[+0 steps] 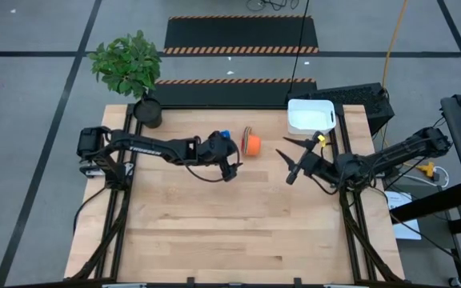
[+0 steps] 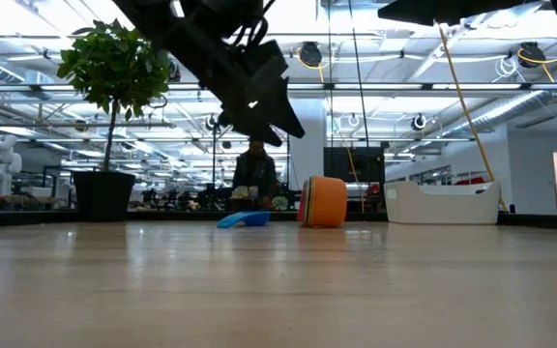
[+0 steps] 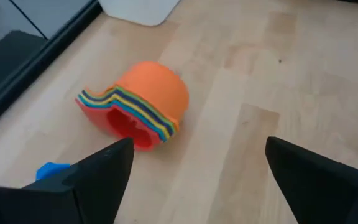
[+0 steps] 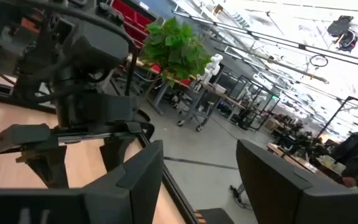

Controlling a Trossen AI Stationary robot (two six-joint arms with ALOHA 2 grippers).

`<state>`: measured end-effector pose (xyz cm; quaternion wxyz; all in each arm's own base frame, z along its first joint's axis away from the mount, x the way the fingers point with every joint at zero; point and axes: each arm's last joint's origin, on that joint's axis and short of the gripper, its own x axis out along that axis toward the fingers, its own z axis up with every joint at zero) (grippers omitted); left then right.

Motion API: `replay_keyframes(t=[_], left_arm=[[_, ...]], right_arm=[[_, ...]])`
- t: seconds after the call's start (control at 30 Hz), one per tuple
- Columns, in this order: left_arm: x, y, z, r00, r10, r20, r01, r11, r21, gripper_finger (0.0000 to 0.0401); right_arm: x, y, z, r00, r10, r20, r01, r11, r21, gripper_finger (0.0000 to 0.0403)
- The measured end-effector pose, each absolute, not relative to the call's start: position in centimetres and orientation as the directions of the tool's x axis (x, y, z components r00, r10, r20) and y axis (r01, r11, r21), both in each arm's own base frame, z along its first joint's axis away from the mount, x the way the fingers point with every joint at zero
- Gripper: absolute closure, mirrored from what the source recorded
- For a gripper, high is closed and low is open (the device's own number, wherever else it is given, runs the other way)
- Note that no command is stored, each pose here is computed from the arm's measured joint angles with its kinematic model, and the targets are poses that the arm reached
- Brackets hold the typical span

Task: Nest measuring cups in basket
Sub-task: Adjust the stacked measuring cup

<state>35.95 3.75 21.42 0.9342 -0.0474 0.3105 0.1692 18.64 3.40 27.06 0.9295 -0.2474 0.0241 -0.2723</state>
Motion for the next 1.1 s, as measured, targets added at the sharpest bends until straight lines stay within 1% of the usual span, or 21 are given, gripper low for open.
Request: replay_keyframes(t=[0.07, 0.2, 0.37, 0.53, 0.7, 0.77, 0.93, 1.0, 1.1], left_arm=[[35.8, 4.2, 20.9, 0.768, 0.263, -0.584, -0.336, 0.942, -0.017, 0.0040], [35.0, 5.2, 19.3, 0.836, 0.219, -0.503, -0.296, 0.952, -0.077, 0.0047], [33.7, 5.6, 17.7, 0.882, 0.276, -0.382, -0.289, 0.957, 0.026, 0.0047], [33.1, 5.3, 16.8, 0.881, 0.263, -0.393, -0.273, 0.961, 0.031, 0.0047], [33.7, 5.4, 16.5, 0.892, 0.273, -0.359, -0.289, 0.957, 0.011, 0.0047], [34.3, 5.5, 15.9, 0.888, 0.272, -0.371, -0.292, 0.956, 0.002, 0.0047], [35.3, 5.9, 14.2, 0.865, 0.275, -0.419, -0.282, 0.958, 0.047, 0.0040], [35.5, 6.3, 14.3, 0.864, 0.284, -0.416, -0.306, 0.952, 0.014, 0.0035], [35.5, 7.4, 14.6, 0.860, 0.309, -0.407, -0.374, 0.923, -0.088, 0.0028]], right_arm=[[18.7, 3.4, 27.0, 0.851, -0.519, 0.087, 0.492, 0.728, -0.477, 0.0207], [18.7, 3.4, 27.0, 0.851, -0.519, 0.086, 0.492, 0.726, -0.480, 0.0207], [18.7, 3.4, 27.0, 0.851, -0.519, 0.082, 0.485, 0.715, -0.503, 0.0207], [18.7, 3.4, 26.9, 0.851, -0.519, 0.080, 0.477, 0.700, -0.531, 0.0207], [18.7, 3.4, 27.0, 0.851, -0.519, 0.083, 0.477, 0.695, -0.538, 0.0206], [18.7, 3.4, 27.0, 0.851, -0.519, 0.083, 0.476, 0.693, -0.542, 0.0206], [18.7, 3.4, 27.0, 0.850, -0.519, 0.086, 0.477, 0.690, -0.545, 0.0206], [18.7, 3.4, 27.0, 0.850, -0.520, 0.086, 0.477, 0.690, -0.545, 0.0206], [18.7, 3.4, 27.0, 0.850, -0.520, 0.086, 0.476, 0.688, -0.548, 0.0206]])
